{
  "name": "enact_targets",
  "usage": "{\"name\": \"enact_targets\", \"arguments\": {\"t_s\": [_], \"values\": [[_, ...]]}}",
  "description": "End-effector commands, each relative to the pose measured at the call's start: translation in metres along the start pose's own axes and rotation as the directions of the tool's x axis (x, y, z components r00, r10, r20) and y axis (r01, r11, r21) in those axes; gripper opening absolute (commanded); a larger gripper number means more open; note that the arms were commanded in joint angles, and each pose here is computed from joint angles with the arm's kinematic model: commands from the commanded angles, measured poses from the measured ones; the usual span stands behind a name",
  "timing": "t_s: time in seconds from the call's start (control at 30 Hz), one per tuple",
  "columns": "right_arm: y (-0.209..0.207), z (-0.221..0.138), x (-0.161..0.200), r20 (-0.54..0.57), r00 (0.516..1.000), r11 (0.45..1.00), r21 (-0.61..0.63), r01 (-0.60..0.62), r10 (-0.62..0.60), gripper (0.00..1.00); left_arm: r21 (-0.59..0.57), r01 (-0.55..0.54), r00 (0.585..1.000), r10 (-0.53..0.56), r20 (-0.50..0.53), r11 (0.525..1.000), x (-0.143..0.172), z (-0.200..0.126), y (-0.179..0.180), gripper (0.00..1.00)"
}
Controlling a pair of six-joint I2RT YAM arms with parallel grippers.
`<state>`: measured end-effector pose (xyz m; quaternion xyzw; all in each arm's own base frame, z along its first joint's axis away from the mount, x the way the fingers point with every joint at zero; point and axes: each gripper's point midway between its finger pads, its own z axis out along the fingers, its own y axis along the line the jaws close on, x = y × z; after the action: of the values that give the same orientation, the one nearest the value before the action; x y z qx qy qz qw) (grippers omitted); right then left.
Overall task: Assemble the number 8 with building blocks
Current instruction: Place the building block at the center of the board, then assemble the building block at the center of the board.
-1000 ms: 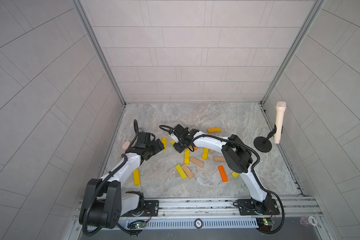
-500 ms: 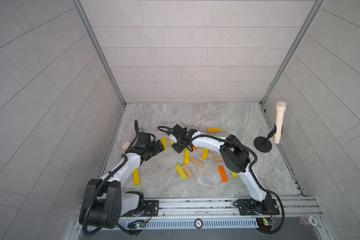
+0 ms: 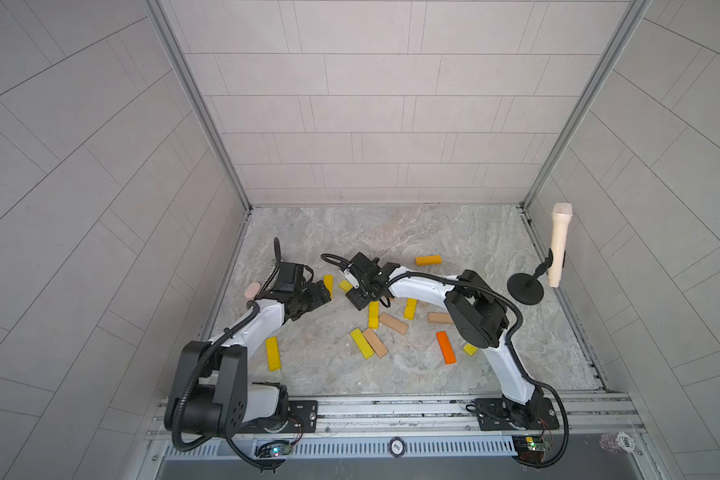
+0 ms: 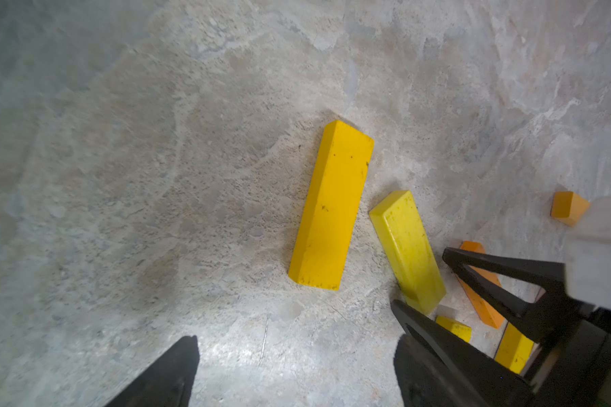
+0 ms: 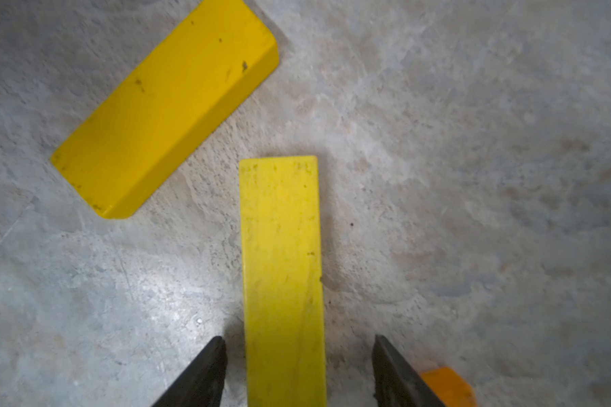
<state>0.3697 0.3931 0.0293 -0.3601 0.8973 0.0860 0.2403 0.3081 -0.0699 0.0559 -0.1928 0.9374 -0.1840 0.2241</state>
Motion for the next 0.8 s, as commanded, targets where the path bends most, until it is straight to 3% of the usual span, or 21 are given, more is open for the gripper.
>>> {"name": "enact_targets", "arguments": {"t_s": [0.0, 0.3, 0.57, 0.7, 0.77], "values": [[-0.016, -0.005, 0.015, -0.039, 0.999, 0.998, 0.06, -0.03, 0.032, 0.64, 0.03, -0.03, 0.999, 0.029, 0.022, 0.999, -0.016, 0.001, -0.011, 0.9], [-0.036, -0.008, 0.017, -0.025, 0.992, 0.986, 0.12, -0.119, 0.123, 0.58, 0.031, -0.044, 0.999, 0.044, -0.002, 0.999, -0.03, 0.019, -0.018, 0.86], [-0.029, -0.008, 0.009, 0.001, 0.984, 0.981, 0.078, -0.176, 0.176, 0.51, 0.066, -0.036, 0.999, 0.037, -0.012, 0.997, -0.039, 0.032, -0.028, 0.85], [-0.021, -0.006, 0.007, 0.015, 0.97, 0.968, 0.045, -0.245, 0.245, 0.51, 0.085, -0.028, 1.0, 0.029, -0.012, 0.996, -0.043, 0.037, -0.033, 0.85], [-0.018, -0.005, 0.006, 0.026, 0.961, 0.96, 0.046, -0.276, 0.275, 0.57, 0.089, -0.022, 1.0, 0.024, -0.013, 0.996, -0.044, 0.039, -0.033, 0.86]]}}
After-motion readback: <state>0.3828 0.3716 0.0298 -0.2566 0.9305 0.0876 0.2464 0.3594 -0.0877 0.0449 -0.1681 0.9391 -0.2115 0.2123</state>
